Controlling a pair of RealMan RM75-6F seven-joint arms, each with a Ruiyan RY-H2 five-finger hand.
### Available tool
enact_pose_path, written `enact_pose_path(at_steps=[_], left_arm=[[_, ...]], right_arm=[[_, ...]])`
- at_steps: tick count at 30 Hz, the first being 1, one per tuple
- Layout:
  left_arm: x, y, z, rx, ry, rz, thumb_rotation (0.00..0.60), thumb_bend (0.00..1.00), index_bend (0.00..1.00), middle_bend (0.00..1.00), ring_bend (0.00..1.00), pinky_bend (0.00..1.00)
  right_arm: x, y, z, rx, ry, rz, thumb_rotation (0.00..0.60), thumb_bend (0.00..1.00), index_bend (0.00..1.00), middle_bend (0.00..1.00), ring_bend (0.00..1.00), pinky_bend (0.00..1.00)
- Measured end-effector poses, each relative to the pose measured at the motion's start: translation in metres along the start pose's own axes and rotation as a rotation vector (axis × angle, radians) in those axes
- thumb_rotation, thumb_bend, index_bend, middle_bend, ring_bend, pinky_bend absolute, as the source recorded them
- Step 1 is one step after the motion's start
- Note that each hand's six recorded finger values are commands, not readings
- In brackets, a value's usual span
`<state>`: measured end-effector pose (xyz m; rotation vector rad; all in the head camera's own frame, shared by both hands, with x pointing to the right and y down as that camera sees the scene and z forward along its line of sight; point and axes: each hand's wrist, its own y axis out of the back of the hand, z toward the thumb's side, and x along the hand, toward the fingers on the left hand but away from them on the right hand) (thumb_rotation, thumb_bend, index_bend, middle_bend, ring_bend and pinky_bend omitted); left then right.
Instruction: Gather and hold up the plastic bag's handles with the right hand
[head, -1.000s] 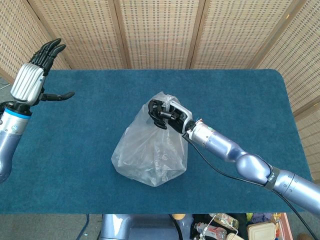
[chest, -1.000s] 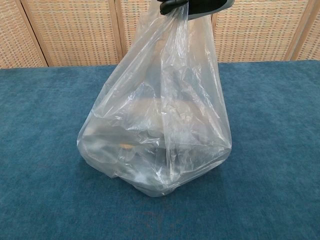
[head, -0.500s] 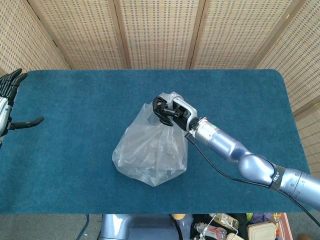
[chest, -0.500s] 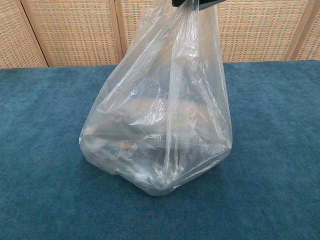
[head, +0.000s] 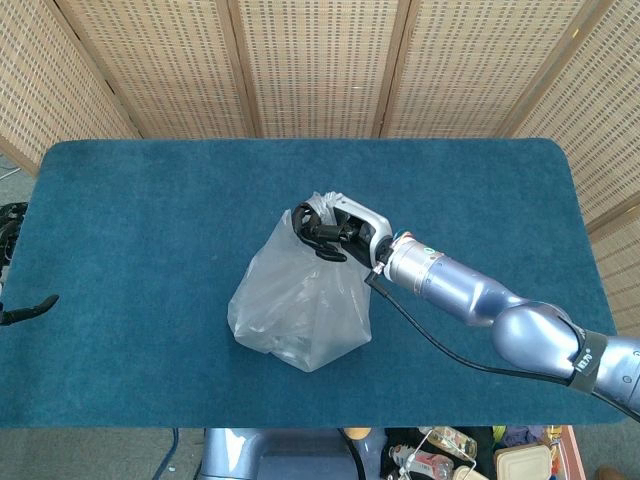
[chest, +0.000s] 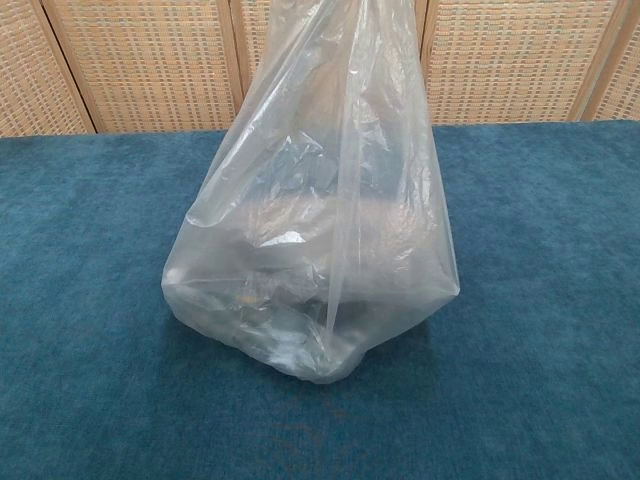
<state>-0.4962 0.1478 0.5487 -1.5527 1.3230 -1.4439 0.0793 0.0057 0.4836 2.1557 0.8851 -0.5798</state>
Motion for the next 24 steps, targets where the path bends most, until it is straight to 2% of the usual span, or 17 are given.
enact_pose_path(at_steps=[4, 7, 20, 24], left_arm=[[-0.003, -0.010, -0.006, 0.034, 0.031, -0.018, 0.600, 0.05, 0.00, 0.00, 0.00, 0.00], [-0.001, -0.008, -0.006, 0.046, 0.035, -0.006, 0.600, 0.05, 0.00, 0.00, 0.00, 0.00], [-0.001, -0.006, -0.010, -0.002, 0.036, -0.027, 0.600, 0.05, 0.00, 0.00, 0.00, 0.00], [-0.001, -0.004, -0.010, -0.010, 0.029, -0.029, 0.600, 0.05, 0.00, 0.00, 0.00, 0.00]], right_arm=[[0.006, -0.014, 0.012, -0.003, 0.015, 0.005, 0.600, 1.00, 0.66, 0.86, 0.92, 0.97], [0.009, -0.021, 0.021, -0.002, 0.029, 0.006, 0.600, 1.00, 0.66, 0.86, 0.92, 0.97], [0.027, -0.038, 0.080, 0.007, 0.127, -0.028, 0.600, 1.00, 0.66, 0.86, 0.93, 0.97], [0.033, -0.038, 0.089, -0.006, 0.135, -0.040, 0.600, 1.00, 0.66, 0.86, 0.92, 0.97]])
